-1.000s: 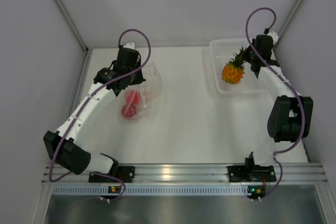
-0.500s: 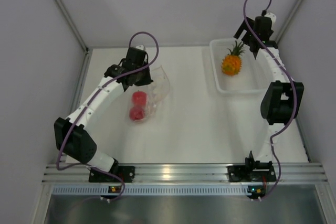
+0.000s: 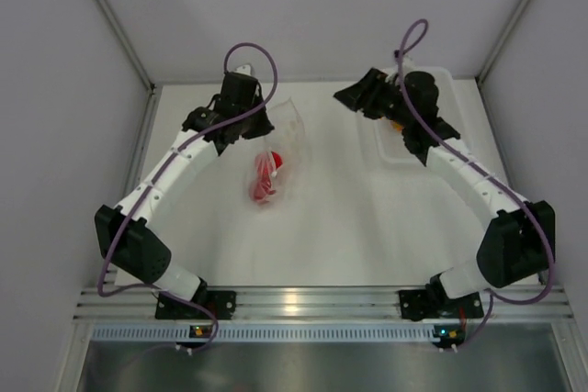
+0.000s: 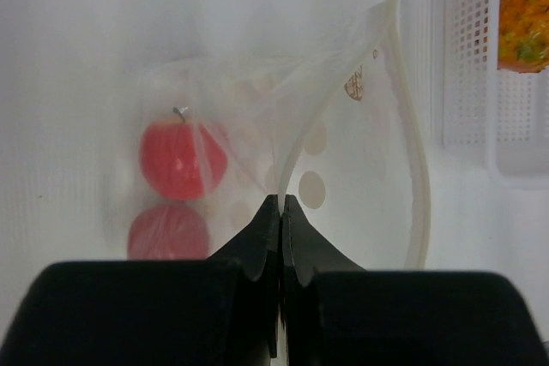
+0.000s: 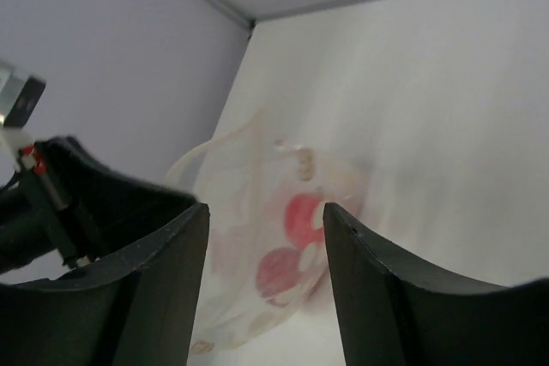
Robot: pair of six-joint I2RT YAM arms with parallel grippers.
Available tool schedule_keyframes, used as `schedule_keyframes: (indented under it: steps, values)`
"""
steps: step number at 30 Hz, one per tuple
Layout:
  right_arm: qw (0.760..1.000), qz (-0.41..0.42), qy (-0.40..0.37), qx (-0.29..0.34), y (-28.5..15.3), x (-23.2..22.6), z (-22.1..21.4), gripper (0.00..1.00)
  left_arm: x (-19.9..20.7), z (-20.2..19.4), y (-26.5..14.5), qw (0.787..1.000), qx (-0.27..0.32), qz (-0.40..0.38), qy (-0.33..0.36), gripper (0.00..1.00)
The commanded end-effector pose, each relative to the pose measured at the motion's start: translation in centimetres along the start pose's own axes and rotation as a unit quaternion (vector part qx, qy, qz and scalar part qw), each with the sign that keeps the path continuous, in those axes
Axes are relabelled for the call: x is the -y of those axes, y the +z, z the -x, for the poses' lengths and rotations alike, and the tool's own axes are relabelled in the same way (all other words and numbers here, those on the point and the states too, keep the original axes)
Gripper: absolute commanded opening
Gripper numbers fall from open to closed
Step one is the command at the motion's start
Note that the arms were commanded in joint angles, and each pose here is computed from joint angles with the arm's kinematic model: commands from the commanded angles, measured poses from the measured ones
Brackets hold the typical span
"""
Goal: Open the zip-top bag and remove the fake food
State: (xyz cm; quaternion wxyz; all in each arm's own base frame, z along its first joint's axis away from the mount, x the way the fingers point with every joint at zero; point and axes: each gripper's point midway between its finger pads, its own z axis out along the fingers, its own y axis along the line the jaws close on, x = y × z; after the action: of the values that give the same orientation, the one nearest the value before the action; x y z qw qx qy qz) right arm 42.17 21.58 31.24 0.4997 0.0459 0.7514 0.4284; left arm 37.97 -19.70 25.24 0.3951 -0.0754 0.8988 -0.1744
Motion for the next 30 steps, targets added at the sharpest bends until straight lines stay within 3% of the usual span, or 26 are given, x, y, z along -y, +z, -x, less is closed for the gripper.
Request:
schedule_keyframes:
  steps: [1,7,8,12,19,30]
  values:
    - [0.999,0.021,-0.033,-0.022,-0.4,-6.7,-3.8,0.56,3.3,2.6,-1.1,0.997,0.054,-0.048,-0.039,0.0]
    - [0.996,-0.04,-0.072,-0.034,0.7,-9.6,-8.0,0.44,5.0,1.9,-0.9,0.991,0.065,-0.073,-0.095,0.0]
    - [0.995,-0.048,-0.074,-0.037,0.8,-9.9,-8.5,0.38,5.3,1.8,-0.7,0.989,0.068,-0.075,-0.107,0.0]
    - [0.993,-0.088,-0.077,-0.035,2.1,-8.4,-9.5,0.28,6.1,1.2,-0.5,0.985,0.072,-0.078,-0.137,0.0]
    - [0.98,-0.175,-0.075,-0.048,4.6,-4.4,-11.3,0.19,8.3,-0.1,-1.5,0.971,0.112,-0.075,-0.197,0.0]
    - [0.975,-0.206,-0.045,-0.073,5.4,-1.6,-14.7,0.13,10.0,-0.7,-3.2,0.954,0.146,-0.072,-0.251,0.0]
